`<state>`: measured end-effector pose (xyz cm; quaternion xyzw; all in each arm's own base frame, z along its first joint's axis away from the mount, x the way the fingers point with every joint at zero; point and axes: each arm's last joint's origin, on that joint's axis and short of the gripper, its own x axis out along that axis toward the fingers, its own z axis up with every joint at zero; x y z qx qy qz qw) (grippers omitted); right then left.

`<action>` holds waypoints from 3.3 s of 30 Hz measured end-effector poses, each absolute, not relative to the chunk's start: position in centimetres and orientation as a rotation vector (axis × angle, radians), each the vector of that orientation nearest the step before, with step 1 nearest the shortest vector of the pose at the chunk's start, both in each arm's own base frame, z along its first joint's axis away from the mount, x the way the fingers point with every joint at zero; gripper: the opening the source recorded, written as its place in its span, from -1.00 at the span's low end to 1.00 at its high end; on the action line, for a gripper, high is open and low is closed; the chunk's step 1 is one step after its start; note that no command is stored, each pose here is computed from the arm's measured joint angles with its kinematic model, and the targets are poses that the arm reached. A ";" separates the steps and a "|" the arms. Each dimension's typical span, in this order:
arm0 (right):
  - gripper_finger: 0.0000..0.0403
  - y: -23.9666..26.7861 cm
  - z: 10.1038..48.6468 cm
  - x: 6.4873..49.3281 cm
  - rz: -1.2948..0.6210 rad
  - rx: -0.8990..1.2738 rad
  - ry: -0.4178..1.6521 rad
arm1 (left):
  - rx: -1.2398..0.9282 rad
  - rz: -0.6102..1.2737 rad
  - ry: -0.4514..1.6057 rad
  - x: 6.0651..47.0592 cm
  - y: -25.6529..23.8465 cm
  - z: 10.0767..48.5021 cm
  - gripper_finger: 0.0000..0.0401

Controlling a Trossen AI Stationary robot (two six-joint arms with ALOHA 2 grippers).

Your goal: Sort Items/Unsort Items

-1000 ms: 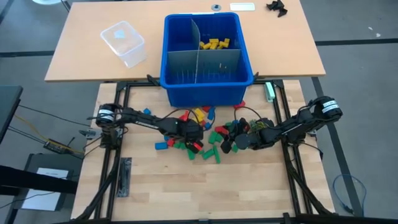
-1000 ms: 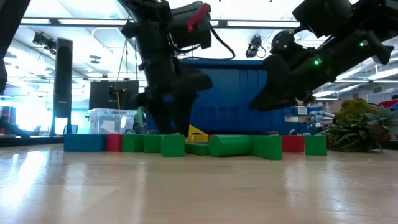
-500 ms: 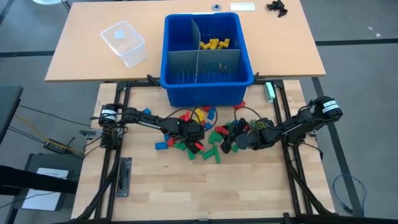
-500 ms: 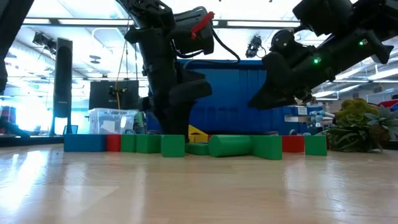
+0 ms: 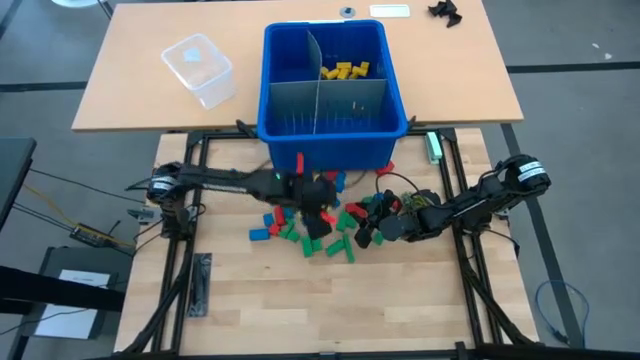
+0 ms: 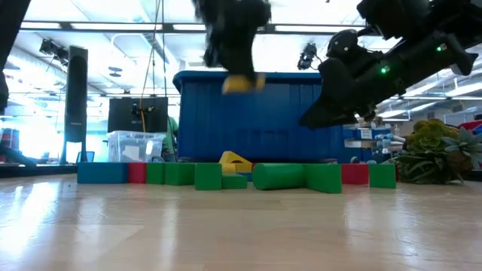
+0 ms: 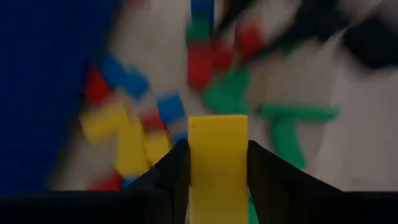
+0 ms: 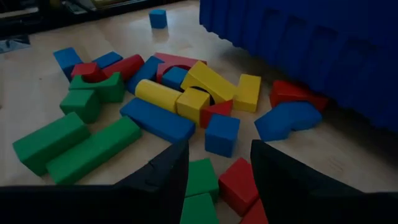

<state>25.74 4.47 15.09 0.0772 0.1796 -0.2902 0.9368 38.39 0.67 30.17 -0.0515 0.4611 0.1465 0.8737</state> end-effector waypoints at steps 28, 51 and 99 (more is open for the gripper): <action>-0.15 3.8 15.4 25.9 -0.656 0.158 0.326 | -0.072 0.808 0.100 37.2 31.9 35.3 -0.32; -0.15 2.7 15.5 26.1 -0.689 0.178 0.309 | -0.047 0.851 0.085 39.1 38.8 33.1 0.44; -0.15 4.7 15.3 25.8 -0.602 0.138 0.338 | 0.000 0.451 0.601 31.4 2.6 28.9 0.12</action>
